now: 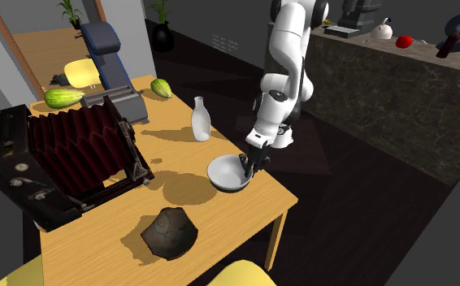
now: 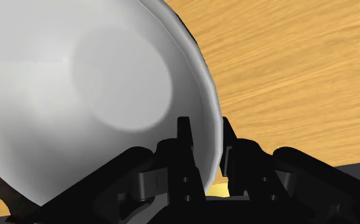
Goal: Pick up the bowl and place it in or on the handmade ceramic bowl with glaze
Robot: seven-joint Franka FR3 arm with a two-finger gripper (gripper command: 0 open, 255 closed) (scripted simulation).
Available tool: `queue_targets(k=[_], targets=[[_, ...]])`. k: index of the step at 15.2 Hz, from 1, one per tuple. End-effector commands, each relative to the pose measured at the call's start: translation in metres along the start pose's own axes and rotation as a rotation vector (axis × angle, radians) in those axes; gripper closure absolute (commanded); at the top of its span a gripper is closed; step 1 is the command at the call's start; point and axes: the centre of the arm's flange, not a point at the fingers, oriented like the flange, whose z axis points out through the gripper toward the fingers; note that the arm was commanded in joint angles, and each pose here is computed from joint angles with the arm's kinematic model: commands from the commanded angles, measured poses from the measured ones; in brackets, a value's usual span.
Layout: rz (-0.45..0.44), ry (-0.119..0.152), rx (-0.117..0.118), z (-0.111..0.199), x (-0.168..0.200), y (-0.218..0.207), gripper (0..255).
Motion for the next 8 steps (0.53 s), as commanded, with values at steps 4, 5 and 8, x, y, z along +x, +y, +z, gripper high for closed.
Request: queue_targets(k=[4,5,8], targets=[[0.000,0.000,0.001,-0.026,0.002,0.007,255],[0.000,0.000,0.001,-0.031,0.003,0.008,255],[0.000,0.000,0.001,-0.046,0.005,0.012,255]])
